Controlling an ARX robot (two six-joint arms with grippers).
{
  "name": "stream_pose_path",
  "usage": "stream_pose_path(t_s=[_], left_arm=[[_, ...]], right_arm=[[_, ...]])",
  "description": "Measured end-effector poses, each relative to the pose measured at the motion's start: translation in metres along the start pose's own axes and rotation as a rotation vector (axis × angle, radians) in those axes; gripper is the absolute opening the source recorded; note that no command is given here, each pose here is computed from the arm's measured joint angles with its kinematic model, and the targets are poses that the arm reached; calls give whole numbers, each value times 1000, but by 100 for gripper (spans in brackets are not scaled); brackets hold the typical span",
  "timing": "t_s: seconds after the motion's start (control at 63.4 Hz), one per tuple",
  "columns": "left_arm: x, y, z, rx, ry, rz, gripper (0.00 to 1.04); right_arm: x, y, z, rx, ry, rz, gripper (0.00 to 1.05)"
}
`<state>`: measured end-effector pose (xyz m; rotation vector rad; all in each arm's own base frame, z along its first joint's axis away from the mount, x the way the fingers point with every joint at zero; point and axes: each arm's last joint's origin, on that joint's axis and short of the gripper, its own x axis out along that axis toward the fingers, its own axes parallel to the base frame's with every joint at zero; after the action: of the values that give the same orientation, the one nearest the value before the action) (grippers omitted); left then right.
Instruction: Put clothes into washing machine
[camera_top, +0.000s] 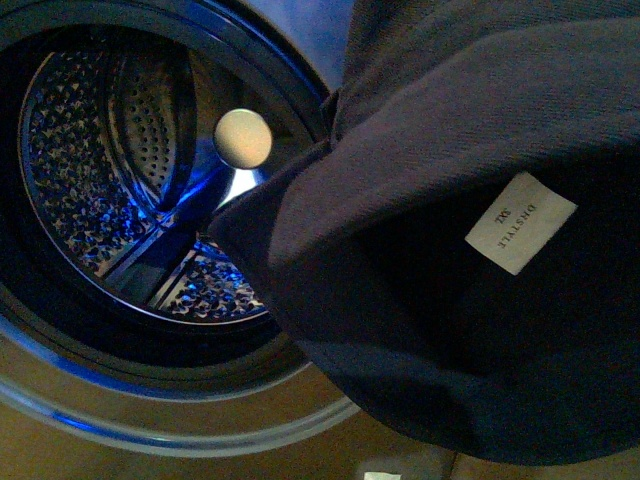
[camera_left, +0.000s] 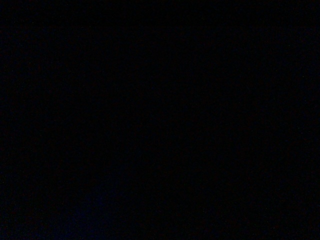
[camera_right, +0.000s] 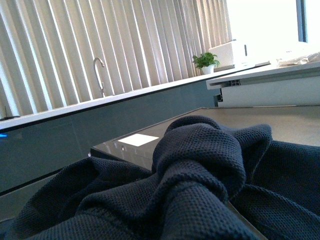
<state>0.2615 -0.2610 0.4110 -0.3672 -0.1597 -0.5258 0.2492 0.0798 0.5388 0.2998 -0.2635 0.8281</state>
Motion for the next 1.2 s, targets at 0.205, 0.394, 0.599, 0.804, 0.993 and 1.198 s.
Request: stream_pose_path(t_s=[0.205, 0.394, 0.599, 0.804, 0.993, 1.198], left_arm=[[2, 10, -2, 32, 20, 60, 67], [-6, 49, -2, 40, 26, 129, 33], [-26, 91, -1, 36, 23, 169, 10], [-52, 135, -8, 42, 38, 219, 9], [-88, 177, -29, 58, 86, 244, 9], [-122, 219, -58, 57, 152, 290, 9]], right_arm=[[0, 0, 0, 1, 0, 0, 37], [0, 0, 0, 1, 0, 1, 70], [0, 1, 1, 0, -4, 2, 99], [0, 1, 2, 1, -5, 2, 97], [-1, 1, 2, 0, -5, 3, 97], [-7, 4, -3, -119, -39, -309, 97]])
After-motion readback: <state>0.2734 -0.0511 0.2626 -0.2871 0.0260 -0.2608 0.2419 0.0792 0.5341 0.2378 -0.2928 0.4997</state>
